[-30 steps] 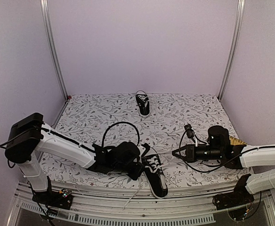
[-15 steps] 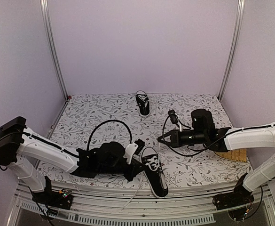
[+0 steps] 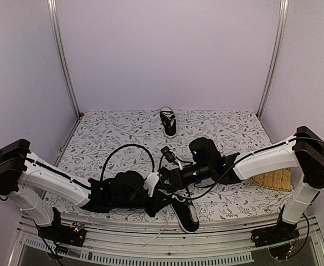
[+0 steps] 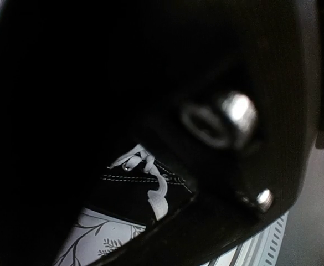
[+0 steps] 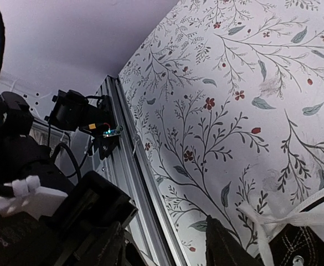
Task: Tie the shoes
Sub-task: Place the half-tied shoelace at the center of the board, then pass from the left arm to the right
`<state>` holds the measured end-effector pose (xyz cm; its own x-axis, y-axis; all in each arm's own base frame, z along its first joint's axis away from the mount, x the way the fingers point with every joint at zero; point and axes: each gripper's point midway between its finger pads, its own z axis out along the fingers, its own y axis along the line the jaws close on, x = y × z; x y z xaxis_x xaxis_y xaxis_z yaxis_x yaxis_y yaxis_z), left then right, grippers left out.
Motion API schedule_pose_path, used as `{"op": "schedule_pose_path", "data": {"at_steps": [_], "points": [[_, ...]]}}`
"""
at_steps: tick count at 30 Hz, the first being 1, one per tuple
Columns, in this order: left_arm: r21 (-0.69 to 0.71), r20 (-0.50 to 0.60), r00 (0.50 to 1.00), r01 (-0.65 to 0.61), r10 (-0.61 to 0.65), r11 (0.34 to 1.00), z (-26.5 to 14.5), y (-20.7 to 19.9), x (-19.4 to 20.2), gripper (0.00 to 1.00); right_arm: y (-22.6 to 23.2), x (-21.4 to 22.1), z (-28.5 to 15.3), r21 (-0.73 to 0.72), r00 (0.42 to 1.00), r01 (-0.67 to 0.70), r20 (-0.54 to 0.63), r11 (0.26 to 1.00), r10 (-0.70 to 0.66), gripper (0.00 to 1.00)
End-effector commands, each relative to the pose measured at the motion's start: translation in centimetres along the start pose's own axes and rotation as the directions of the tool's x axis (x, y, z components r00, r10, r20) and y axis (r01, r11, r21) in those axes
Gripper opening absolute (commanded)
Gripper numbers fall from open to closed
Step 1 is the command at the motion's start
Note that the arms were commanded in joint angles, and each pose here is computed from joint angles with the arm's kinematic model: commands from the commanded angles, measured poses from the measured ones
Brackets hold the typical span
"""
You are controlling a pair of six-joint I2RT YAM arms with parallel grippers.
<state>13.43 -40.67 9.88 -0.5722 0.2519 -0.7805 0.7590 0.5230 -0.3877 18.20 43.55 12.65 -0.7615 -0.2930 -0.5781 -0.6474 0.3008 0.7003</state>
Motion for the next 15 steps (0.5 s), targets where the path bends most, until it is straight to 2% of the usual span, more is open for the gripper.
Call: {"op": "schedule_pose_path", "data": {"at_steps": [1,6,8,13,15], "points": [[0.018,0.032,0.999,0.005,-0.005,1.000,-0.3,-0.8,-0.5,0.00,0.6,-2.9,-2.7,-0.013,0.995,0.044,0.093,0.999,-0.042,0.55],[0.007,0.038,0.999,0.006,-0.007,1.000,-0.2,-0.7,-0.6,0.00,-0.9,-3.7,-7.4,0.065,0.984,0.046,0.169,0.997,-0.056,0.63],[0.000,0.039,0.999,0.011,-0.011,1.000,-0.1,-0.6,-0.7,0.00,-0.7,-2.7,-8.7,0.068,0.981,0.082,0.171,0.994,-0.092,0.64],[-0.011,0.039,0.999,0.038,-0.037,0.999,-0.1,-0.5,-0.7,0.00,1.4,1.2,-10.7,-0.028,0.961,0.194,0.208,0.981,-0.184,0.68],[-0.008,0.037,0.998,0.045,-0.045,0.999,0.0,-0.5,-0.6,0.00,1.6,2.3,-10.7,-0.015,0.956,0.212,0.211,0.977,-0.204,0.69]]}}
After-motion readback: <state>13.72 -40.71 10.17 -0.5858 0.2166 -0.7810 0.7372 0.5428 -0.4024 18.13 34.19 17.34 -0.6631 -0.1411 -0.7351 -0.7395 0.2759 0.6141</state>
